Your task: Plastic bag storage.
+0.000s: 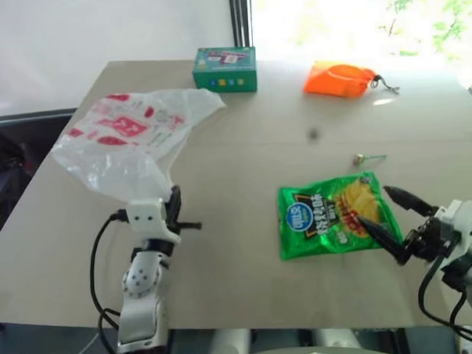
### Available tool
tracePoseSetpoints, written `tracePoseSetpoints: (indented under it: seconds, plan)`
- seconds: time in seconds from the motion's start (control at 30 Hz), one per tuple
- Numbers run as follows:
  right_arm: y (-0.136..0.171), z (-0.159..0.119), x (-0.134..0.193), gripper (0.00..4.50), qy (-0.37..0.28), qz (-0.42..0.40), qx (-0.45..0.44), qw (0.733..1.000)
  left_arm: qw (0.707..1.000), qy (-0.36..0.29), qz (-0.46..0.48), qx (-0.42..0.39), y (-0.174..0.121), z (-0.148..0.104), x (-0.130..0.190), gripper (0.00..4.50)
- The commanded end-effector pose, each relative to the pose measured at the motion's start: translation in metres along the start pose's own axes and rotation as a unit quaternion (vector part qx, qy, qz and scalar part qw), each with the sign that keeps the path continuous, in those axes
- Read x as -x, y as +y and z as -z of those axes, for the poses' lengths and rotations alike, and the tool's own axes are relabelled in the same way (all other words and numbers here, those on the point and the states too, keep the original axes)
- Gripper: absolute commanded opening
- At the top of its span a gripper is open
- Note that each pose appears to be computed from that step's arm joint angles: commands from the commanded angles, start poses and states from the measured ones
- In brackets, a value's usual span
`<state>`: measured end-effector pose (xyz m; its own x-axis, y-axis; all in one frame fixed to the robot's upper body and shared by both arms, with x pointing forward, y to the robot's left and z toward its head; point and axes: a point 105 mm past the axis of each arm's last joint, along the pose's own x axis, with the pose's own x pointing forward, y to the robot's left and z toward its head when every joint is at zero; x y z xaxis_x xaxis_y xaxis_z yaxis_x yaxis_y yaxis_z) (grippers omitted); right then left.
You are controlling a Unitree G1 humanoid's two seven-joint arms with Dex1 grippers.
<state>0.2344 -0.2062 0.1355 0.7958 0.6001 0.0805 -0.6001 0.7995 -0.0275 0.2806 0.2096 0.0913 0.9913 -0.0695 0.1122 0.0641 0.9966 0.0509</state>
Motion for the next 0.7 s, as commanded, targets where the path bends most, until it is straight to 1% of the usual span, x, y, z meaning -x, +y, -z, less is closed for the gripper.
tracePoseSetpoints:
  seconds: [0.03,0.13,0.23,0.33,0.5,0.6,0.7]
  plan:
    - [-0.007,-0.004,-0.003,4.5,0.013,0.018,-0.076,0.997,1.0,-0.019,0.009,-0.011,0.002,-0.012,0.008,0.06]
    - [-0.005,0.005,-0.007,4.5,0.057,0.013,-0.138,0.989,1.0,-0.01,0.009,-0.016,0.003,-0.009,0.015,0.06]
    - [0.004,0.008,-0.011,4.5,0.088,-0.024,-0.204,0.975,1.0,-0.007,0.017,-0.012,0.0,-0.008,0.021,0.06]
    - [0.014,0.012,-0.012,4.5,0.121,-0.059,-0.25,0.959,0.999,-0.002,0.036,-0.004,-0.007,-0.006,0.027,0.06]
    - [0.017,0.029,-0.024,4.5,0.175,-0.072,-0.267,0.945,0.999,0.016,0.043,-0.005,-0.007,0.0,0.04,0.06]
    - [0.027,0.03,-0.035,4.5,0.178,-0.101,-0.29,0.935,0.999,0.024,0.039,-0.011,-0.003,0.004,0.044,0.06]
    - [0.033,0.03,-0.043,4.5,0.173,-0.111,-0.296,0.933,0.999,0.025,0.035,-0.016,0.0,0.006,0.044,0.06]
